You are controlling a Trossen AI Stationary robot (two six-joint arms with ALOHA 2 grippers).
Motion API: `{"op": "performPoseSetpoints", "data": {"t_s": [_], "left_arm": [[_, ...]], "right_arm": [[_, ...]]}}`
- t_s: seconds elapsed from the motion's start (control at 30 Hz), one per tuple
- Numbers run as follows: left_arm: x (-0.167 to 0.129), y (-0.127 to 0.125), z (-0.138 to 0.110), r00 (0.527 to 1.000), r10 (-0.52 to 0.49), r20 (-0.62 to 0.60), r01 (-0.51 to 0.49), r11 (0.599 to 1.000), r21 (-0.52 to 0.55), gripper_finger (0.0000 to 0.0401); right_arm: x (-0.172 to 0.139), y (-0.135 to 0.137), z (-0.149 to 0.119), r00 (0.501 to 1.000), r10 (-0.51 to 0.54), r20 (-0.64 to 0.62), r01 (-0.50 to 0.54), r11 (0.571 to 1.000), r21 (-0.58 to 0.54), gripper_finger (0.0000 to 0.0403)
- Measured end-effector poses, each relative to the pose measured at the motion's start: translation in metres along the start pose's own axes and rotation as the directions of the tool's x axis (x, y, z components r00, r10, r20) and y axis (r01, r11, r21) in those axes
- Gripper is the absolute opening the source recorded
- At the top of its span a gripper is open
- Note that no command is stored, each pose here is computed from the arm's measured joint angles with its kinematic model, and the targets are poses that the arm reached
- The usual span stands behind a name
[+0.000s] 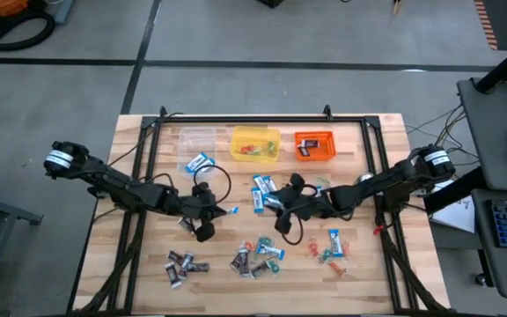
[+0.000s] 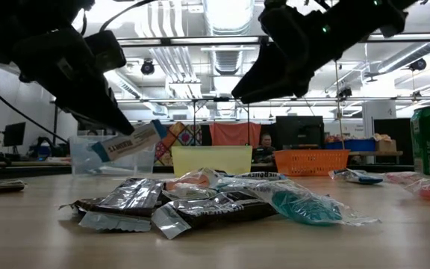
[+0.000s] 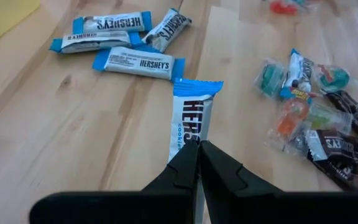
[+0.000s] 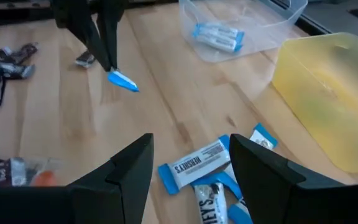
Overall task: Sort candy
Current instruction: Put the white chocolate into the transparent bin
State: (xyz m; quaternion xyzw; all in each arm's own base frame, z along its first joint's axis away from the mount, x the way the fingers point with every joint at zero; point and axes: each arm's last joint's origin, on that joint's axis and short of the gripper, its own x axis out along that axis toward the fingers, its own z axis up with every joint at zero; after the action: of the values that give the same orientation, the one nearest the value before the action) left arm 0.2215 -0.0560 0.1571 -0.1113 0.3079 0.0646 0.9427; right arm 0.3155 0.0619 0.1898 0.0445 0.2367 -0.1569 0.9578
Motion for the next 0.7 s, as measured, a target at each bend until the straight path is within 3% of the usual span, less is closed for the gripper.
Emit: {"op": "performPoseSetpoints", "data": {"t_s": [0.3, 0.53, 0.7], "left_arm": [[0.000, -0.002, 0.005, 0.998, -0.023, 0.051, 0.022, 1.000, 0.010, 0.0000], [-0.001, -0.005, 0.013, 0.989, -0.057, 0.133, 0.054, 0.998, 0.029, 0.0000], [-0.003, -0.009, 0.022, 0.970, -0.093, 0.225, 0.093, 0.996, 0.010, 0.0000]], "right_arm": [[0.000, -0.002, -0.009, 0.998, 0.042, 0.049, -0.042, 0.999, -0.006, 0.0203], [0.006, 0.011, -0.001, 0.940, 0.292, 0.176, -0.273, 0.954, -0.126, 0.0203], [0.020, 0.020, -0.001, 0.898, 0.344, 0.276, -0.310, 0.937, -0.158, 0.0203]]}}
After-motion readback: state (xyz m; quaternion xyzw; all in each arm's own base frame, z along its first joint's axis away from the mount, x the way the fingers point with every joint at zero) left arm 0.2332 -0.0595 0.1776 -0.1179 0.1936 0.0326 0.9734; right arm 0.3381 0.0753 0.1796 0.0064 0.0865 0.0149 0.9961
